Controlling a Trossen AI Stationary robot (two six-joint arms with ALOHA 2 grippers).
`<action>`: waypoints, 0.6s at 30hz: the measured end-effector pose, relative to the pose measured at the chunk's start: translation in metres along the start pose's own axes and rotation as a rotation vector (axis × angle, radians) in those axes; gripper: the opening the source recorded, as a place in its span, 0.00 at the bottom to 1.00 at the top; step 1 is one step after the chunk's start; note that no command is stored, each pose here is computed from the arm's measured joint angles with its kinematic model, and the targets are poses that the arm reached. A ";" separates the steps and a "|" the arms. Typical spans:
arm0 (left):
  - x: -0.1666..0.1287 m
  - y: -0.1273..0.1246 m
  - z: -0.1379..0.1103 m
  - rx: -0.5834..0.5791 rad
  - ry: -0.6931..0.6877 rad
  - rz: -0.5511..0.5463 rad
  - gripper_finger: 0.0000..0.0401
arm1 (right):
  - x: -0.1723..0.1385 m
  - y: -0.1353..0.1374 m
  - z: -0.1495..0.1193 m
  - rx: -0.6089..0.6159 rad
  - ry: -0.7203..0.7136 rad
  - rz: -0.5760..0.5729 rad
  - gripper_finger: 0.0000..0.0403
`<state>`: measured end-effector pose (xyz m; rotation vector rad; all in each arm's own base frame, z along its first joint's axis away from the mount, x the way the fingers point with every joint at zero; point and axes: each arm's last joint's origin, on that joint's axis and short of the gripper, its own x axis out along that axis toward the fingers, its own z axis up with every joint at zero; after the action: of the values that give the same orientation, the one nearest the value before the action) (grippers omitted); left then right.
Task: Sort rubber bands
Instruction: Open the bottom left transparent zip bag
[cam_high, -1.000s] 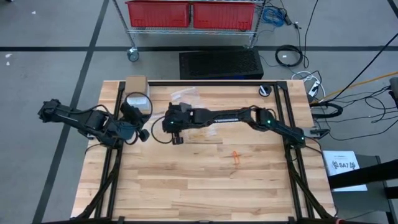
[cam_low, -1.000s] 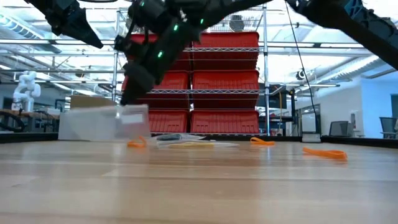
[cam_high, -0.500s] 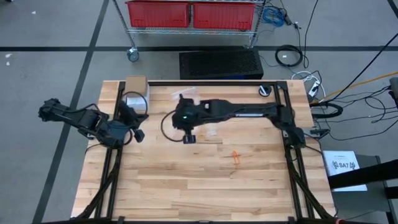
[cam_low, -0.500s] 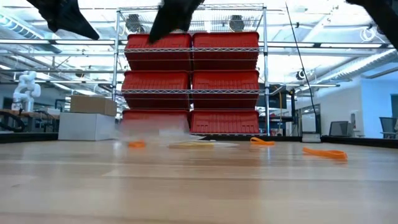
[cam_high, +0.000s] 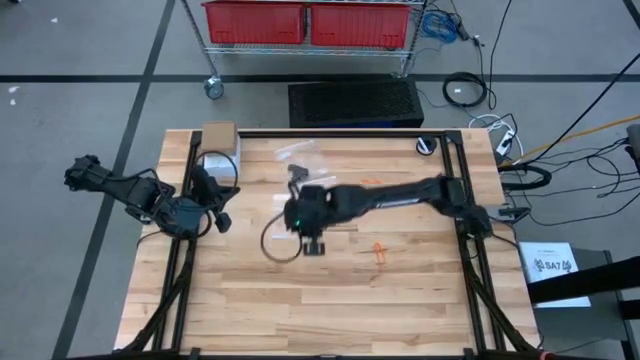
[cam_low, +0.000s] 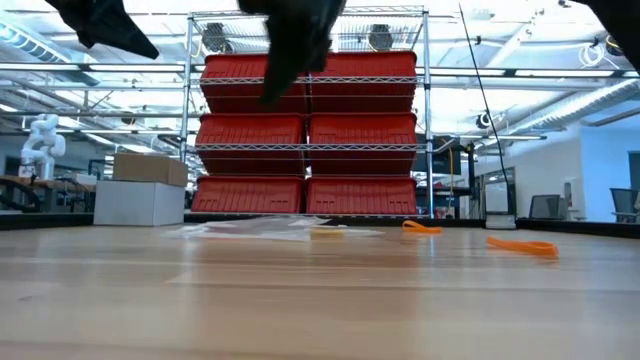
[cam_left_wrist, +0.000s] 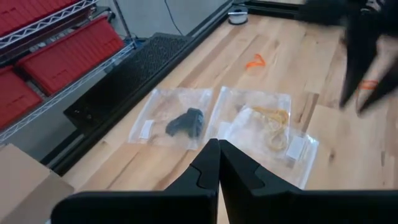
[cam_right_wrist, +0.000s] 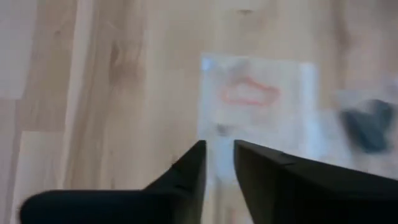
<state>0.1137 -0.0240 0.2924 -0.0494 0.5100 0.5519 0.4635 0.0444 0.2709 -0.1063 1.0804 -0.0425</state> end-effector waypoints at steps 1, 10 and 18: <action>0.000 0.000 0.000 0.003 0.001 0.001 0.03 | 0.011 0.006 0.001 -0.004 -0.007 0.005 0.23; 0.002 -0.003 0.000 0.046 0.010 0.006 0.04 | 0.096 0.029 -0.010 -0.038 0.041 -0.109 0.37; 0.002 -0.003 -0.001 0.049 0.018 -0.007 0.04 | 0.135 0.016 -0.020 -0.007 0.095 -0.127 0.32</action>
<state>0.1167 -0.0259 0.2904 -0.0091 0.5405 0.5319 0.5090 0.0469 0.1414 -0.1807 1.1675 -0.1592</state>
